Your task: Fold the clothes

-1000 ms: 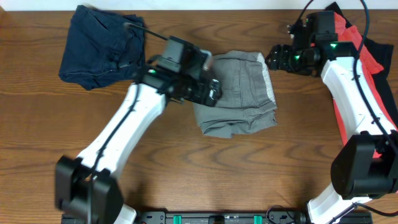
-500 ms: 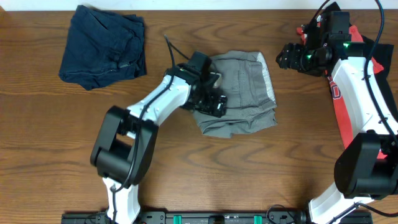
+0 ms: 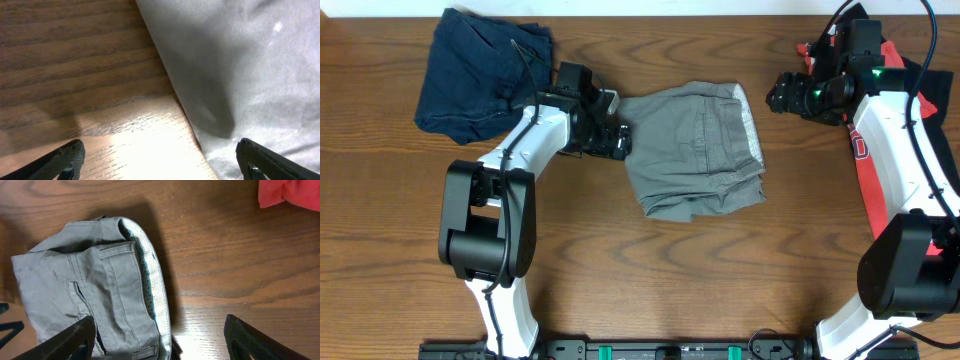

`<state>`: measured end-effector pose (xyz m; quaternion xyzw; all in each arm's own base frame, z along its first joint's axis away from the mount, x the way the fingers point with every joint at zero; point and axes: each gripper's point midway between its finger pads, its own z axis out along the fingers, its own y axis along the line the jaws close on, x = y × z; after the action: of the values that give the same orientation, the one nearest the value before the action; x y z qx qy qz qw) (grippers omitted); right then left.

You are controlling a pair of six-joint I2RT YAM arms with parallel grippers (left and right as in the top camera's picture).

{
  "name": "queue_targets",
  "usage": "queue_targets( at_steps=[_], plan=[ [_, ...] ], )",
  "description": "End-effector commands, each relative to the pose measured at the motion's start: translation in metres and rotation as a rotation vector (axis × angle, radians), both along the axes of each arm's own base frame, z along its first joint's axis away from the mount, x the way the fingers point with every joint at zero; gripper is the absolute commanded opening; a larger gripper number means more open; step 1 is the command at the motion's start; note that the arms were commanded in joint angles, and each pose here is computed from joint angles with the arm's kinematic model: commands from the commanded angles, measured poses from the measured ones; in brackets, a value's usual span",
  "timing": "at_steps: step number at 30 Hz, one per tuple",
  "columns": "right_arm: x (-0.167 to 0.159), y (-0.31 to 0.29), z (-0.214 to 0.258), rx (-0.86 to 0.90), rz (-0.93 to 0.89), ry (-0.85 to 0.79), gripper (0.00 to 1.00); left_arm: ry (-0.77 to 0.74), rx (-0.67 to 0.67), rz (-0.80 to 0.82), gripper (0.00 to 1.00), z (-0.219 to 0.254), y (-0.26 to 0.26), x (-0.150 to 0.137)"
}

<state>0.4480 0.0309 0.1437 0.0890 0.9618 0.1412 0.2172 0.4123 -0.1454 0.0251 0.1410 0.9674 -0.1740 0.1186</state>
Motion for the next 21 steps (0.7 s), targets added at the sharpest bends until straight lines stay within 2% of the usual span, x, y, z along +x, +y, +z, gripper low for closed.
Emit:
queue_targets(
  at_steps=[1,4,7,14,21],
  plan=[
    [0.001,-0.007,0.001,-0.019,-0.004,-0.007,0.80,-0.037,-0.059,-0.109,0.98,0.023,-0.019,0.001],
    [0.001,-0.007,0.002,-0.019,-0.004,-0.007,0.81,-0.035,-0.125,-0.167,0.99,0.047,-0.041,-0.010],
    [0.001,-0.008,0.001,-0.023,-0.006,-0.008,0.81,-0.051,-0.114,-0.272,0.91,0.054,-0.061,-0.025],
    [0.002,-0.008,0.002,-0.026,-0.007,-0.009,0.82,-0.034,0.046,-0.523,0.91,0.020,-0.102,-0.065],
    [0.001,-0.008,0.001,-0.026,-0.007,-0.004,0.82,-0.085,0.092,-0.729,0.92,0.008,-0.143,-0.093]
  ],
)
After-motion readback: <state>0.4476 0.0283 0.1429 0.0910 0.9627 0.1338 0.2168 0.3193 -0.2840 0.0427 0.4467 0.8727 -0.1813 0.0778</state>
